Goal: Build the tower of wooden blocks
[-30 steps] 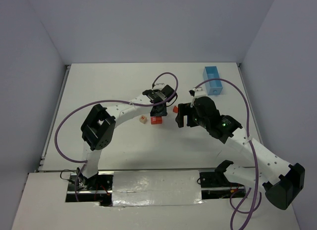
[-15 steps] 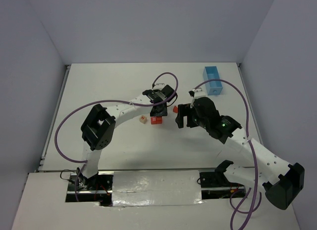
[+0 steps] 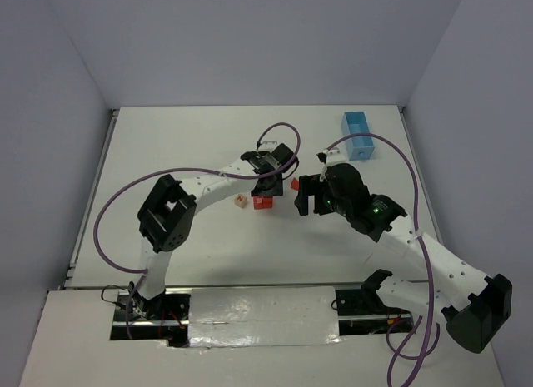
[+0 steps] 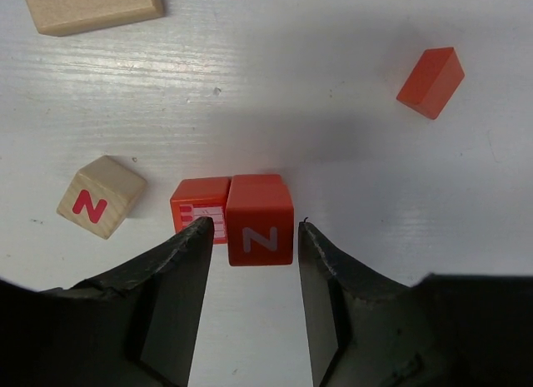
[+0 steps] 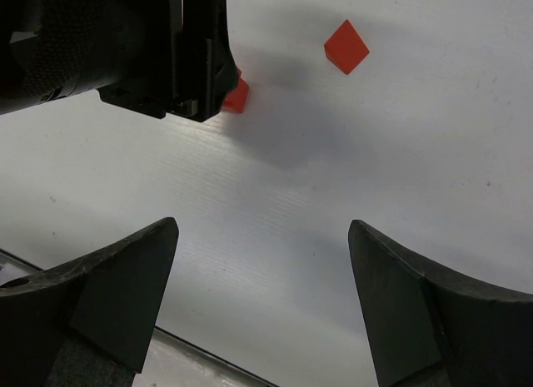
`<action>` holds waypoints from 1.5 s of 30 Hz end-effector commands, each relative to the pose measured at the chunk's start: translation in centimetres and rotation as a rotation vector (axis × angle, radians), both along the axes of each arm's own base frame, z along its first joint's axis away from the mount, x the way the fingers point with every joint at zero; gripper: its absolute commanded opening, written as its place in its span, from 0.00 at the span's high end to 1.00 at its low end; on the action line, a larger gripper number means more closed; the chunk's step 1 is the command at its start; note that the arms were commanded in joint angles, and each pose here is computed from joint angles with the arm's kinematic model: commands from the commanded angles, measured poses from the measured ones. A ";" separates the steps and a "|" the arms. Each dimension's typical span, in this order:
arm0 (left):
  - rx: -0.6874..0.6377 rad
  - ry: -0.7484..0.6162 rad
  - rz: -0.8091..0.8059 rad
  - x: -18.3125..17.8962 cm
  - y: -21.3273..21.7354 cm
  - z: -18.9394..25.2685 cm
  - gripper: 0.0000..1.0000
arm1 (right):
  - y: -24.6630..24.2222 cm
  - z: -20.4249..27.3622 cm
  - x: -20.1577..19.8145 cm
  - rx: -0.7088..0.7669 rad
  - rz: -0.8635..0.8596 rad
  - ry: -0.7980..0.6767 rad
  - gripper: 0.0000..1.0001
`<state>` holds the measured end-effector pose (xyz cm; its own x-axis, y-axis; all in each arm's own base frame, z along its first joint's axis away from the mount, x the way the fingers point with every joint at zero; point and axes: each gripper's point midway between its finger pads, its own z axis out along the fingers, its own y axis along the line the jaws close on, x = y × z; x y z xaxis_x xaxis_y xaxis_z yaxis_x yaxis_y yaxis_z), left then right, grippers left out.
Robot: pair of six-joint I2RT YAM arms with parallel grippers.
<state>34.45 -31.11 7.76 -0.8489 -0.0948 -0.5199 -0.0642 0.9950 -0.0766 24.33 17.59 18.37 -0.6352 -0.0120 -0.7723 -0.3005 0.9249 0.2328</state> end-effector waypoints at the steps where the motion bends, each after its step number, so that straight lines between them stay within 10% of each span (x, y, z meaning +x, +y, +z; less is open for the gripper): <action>1: -0.033 -0.052 -0.005 0.7 -0.7 2.0 0.40 | 0.3 1.1 0.4 0.033 0.001 -0.043 0.10; 15: -0.057 -0.129 0.016 1.0 0.1 5.5 0.30 | 0.2 1.1 0.5 0.028 -0.007 -0.046 0.09; 23: 0.041 -0.269 0.095 0.6 11.3 11.3 0.27 | -0.1 1.9 0.3 0.041 -0.016 -0.068 0.09; 29: -0.025 -0.090 0.267 -0.9 18.7 7.0 0.26 | -0.3 2.0 0.6 0.040 -0.026 -0.074 0.09; 45: -0.092 0.025 0.431 0.5 11.7 2.1 0.32 | -0.1 1.3 0.8 0.039 -0.024 -0.064 0.09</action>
